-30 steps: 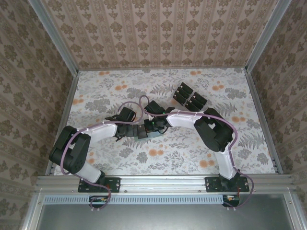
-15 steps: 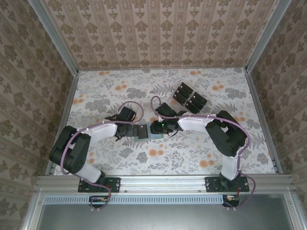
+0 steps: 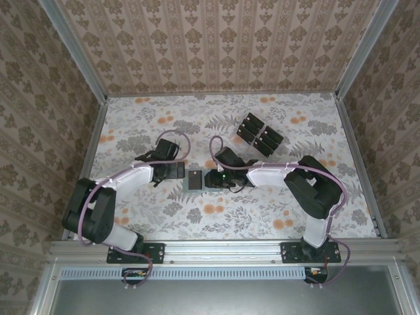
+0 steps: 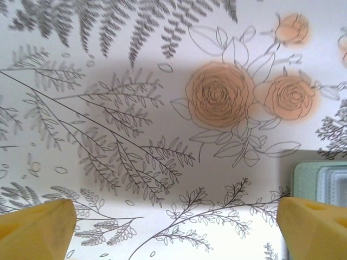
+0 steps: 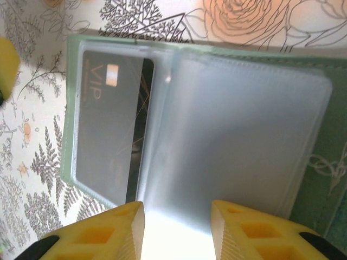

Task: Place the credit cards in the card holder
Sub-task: Flip over the card slot on the card holder.

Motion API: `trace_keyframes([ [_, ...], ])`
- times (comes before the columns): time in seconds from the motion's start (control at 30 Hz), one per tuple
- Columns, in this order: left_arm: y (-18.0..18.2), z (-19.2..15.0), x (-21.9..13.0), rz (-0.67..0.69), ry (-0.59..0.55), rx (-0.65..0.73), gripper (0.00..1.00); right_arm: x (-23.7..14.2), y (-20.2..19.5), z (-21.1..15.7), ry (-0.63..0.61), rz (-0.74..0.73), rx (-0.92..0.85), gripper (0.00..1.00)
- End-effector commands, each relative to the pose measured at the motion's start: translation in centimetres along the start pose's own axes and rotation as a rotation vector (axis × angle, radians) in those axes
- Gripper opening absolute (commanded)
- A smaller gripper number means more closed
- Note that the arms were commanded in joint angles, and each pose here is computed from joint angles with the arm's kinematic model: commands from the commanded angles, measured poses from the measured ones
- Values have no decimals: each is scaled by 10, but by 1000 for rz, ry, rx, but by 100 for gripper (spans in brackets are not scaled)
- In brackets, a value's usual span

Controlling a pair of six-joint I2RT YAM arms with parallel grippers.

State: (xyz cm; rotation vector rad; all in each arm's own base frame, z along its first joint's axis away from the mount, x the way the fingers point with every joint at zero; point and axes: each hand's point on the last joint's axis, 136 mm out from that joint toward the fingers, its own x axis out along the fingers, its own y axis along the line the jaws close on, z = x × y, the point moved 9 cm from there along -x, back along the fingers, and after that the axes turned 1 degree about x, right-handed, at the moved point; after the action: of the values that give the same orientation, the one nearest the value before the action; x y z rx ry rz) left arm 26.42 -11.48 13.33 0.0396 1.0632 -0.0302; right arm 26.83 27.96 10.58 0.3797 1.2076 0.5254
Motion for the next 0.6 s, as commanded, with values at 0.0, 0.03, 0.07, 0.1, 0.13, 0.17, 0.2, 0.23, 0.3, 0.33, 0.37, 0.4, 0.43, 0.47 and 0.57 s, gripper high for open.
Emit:
trace_keyframes([
  [0.0,1,7,-14,-29,-36,12,100,-23,11,6,-41,0,-5,40],
  [0.03,1,7,-16,-43,-42,6,100,-27,13,7,-52,-6,-13,41],
  [0.07,1,5,-18,-57,-44,2,100,-32,14,9,-65,-17,-21,44],
  [0.1,0,4,-19,-71,-48,-2,100,-36,14,9,-74,-33,-25,46],
  [0.13,0,2,-20,-81,-46,-5,100,-40,14,10,-81,-46,-28,48],
  [0.17,0,0,-21,-93,-45,-9,100,-43,13,10,-87,-62,-29,51],
  [0.2,-1,-2,-22,-105,-43,-10,100,-44,12,9,-89,-72,-30,52],
  [0.23,-2,-4,-22,-112,-42,-13,100,-46,11,9,-92,-79,-27,52],
  [0.3,-4,-9,-23,-130,-38,-19,100,-45,9,8,-91,-83,-21,53],
  [0.33,-4,-11,-23,-134,-36,-19,100,-45,10,8,-90,-81,-20,53],
  [0.37,-6,-13,-23,-142,-34,-19,100,-44,9,8,-89,-81,-18,53],
  [0.4,-7,-15,-23,-147,-34,-20,100,-42,10,8,-89,-80,-18,53],
  [0.43,-8,-17,-23,-150,-33,-20,100,-42,11,10,-90,-79,-19,53],
  [0.47,-10,-19,-23,-157,-32,-21,100,-40,11,11,-88,-81,-20,53],
  [0.57,-14,-24,-21,-168,-25,-19,100,-36,14,16,-87,-89,-30,53],
])
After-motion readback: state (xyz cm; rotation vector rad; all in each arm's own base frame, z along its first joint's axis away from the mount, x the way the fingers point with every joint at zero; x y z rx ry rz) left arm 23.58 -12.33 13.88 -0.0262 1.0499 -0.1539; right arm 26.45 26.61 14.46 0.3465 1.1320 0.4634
